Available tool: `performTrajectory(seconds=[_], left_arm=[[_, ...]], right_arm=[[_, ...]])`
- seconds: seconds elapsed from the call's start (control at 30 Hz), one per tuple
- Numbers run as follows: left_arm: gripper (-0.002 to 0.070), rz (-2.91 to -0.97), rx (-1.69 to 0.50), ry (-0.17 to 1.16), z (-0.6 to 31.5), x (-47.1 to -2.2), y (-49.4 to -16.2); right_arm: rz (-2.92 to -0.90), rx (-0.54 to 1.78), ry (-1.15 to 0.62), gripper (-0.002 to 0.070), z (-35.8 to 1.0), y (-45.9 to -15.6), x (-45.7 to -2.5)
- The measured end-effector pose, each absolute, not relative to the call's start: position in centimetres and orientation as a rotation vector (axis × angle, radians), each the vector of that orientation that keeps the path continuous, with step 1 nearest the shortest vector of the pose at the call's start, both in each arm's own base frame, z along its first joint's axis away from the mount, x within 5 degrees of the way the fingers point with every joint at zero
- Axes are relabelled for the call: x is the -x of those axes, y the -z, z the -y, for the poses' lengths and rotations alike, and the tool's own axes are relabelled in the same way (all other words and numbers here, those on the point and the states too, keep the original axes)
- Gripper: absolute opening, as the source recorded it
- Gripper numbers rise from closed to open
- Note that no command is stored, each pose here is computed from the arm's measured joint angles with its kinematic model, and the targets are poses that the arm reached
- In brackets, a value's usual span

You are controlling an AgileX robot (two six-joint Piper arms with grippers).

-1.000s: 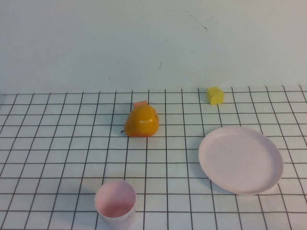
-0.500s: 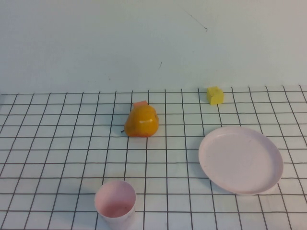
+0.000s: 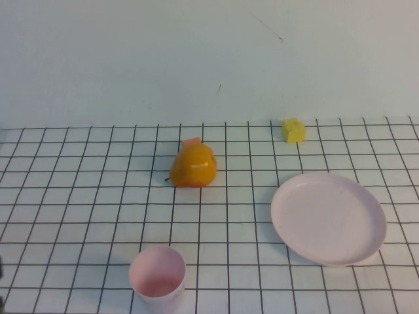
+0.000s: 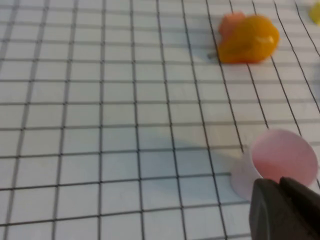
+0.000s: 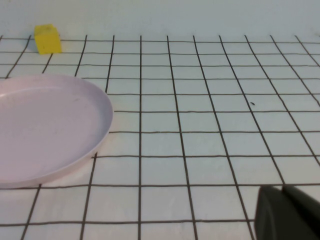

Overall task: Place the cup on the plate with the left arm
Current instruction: Pick up the cup from the table

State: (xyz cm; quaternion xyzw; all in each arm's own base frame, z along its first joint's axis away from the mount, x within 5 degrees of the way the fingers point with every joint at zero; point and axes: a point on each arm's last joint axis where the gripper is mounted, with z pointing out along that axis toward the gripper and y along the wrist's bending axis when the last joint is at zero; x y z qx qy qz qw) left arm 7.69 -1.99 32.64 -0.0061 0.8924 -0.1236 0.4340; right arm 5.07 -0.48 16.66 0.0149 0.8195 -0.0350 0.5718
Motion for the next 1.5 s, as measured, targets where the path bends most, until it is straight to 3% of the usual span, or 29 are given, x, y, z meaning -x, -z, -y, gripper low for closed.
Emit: performTrajectory(seconds=[0.1, 0.27, 0.33, 0.4, 0.6, 0.77, 1.0, 1.1, 1.23, 1.33, 1.5], left_arm=[[0.0069, -2.348, -0.107, 0.397, 3.1, -10.3, -32.5], [0.0441, -2.469, -0.225, 0.566, 4.6, -15.3, -31.4], [0.0536, -2.494, -0.247, 0.606, 4.9, -17.0, -30.9], [0.0566, -2.528, -0.254, 0.623, 5.1, -18.6, -30.4], [0.0500, -2.626, -0.304, 0.641, 5.9, -23.2, -27.5], [0.0482, -2.705, -0.451, 0.635, 8.7, -25.3, -24.2], [0.0460, -2.784, -0.691, 0.476, 11.4, -25.8, -20.5], [0.0349, -2.776, -0.708, 0.450, 11.9, -26.1, -20.1], [0.0085, -2.755, -0.696, 0.445, 12.0, -26.3, -20.1], [0.0027, -2.753, -0.707, 0.452, 12.0, -26.4, -20.2], [0.0013, -2.706, -0.715, 0.491, 12.7, -27.6, -22.2]], right_arm=[[-1.922, -0.035, 0.082, -0.0002, 0.5, -16.7, -5.1], [-1.922, -0.035, 0.082, -0.0002, 0.5, -16.7, -5.1], [-1.922, -0.035, 0.082, -0.0002, 0.5, -16.7, -5.1], [-1.922, -0.035, 0.082, -0.0002, 0.5, -16.7, -5.1], [-1.922, -0.035, 0.082, -0.0002, 0.5, -16.7, -5.1], [-1.922, -0.035, 0.082, -0.0002, 0.5, -16.7, -5.1], [-1.922, -0.035, 0.082, -0.0002, 0.5, -16.7, -5.1], [-1.922, -0.035, 0.082, -0.0002, 0.5, -16.7, -5.1], [-1.922, -0.035, 0.082, -0.0002, 0.5, -16.7, -5.1], [-1.922, -0.035, 0.082, -0.0002, 0.5, -16.7, -5.1], [-1.922, -0.035, 0.082, -0.0002, 0.5, -16.7, -5.1]])
